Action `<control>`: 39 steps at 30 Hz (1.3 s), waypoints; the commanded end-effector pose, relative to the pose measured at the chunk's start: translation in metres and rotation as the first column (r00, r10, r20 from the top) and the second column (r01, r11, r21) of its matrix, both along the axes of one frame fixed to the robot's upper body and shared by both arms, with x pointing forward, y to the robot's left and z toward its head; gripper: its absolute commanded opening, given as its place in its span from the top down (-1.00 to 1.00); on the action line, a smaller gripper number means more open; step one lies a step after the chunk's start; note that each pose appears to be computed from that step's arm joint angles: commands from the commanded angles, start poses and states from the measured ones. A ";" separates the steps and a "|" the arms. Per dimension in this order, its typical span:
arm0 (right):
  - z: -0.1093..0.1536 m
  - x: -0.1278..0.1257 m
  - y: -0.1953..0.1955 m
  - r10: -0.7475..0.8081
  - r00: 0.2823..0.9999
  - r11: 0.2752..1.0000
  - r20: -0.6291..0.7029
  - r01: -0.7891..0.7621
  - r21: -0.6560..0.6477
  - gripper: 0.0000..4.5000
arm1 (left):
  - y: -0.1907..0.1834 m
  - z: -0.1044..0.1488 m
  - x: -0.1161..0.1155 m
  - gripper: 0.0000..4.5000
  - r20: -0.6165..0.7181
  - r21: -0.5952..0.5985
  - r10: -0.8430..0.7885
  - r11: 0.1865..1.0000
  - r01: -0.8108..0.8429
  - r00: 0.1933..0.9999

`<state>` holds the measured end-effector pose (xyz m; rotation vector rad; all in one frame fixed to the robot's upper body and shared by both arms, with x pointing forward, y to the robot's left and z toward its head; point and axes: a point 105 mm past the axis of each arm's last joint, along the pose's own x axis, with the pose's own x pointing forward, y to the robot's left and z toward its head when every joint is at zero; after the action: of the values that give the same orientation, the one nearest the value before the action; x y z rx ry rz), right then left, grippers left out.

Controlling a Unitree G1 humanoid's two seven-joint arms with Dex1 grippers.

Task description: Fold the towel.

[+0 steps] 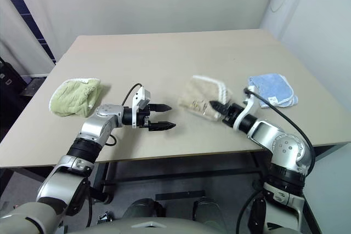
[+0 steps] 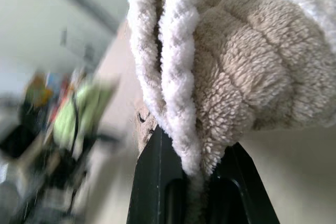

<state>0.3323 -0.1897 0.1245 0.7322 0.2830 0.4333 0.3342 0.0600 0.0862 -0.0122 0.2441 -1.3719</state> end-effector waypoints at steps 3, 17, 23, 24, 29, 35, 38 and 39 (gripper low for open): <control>0.070 0.028 -0.066 -0.349 0.905 0.937 0.242 0.341 0.075 1.00 | -0.007 0.012 0.003 -1.00 0.041 -0.034 -0.011 0.999 0.013 0.999; 0.048 0.094 -0.149 -0.611 0.789 0.790 0.066 0.600 0.127 1.00 | -0.010 0.008 0.000 -1.00 0.039 -0.042 0.014 0.999 -0.013 0.999; 0.035 0.095 -0.152 -0.638 0.770 0.759 0.000 0.629 0.165 1.00 | -0.004 0.008 0.000 -1.00 0.041 -0.041 0.047 0.998 -0.046 0.998; 0.035 0.095 -0.152 -0.637 0.771 0.761 0.003 0.627 0.165 1.00 | -0.003 0.008 0.000 -1.00 0.039 -0.042 0.049 0.998 -0.047 0.998; 0.027 0.089 -0.154 -0.646 0.764 0.750 -0.004 0.635 0.186 1.00 | -0.001 0.005 -0.001 -1.00 0.031 -0.038 0.061 0.997 -0.060 0.998; -0.009 0.079 -0.153 -0.648 0.754 0.733 -0.111 0.656 0.180 1.00 | -0.008 0.004 -0.002 -1.00 0.024 -0.040 0.044 0.998 -0.043 0.999; -0.020 0.077 -0.151 -0.658 0.738 0.714 -0.152 0.675 0.185 1.00 | -0.009 0.004 0.000 -1.00 0.025 -0.038 0.044 0.998 -0.043 0.999; -0.024 0.076 -0.151 -0.666 0.727 0.703 -0.168 0.687 0.184 1.00 | -0.009 0.004 0.001 -1.00 0.026 -0.037 0.042 0.998 -0.041 0.999</control>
<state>0.4052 -0.3361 0.0849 1.0223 0.0836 -0.2849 0.3296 0.0523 0.0772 -0.0398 0.2422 -1.3277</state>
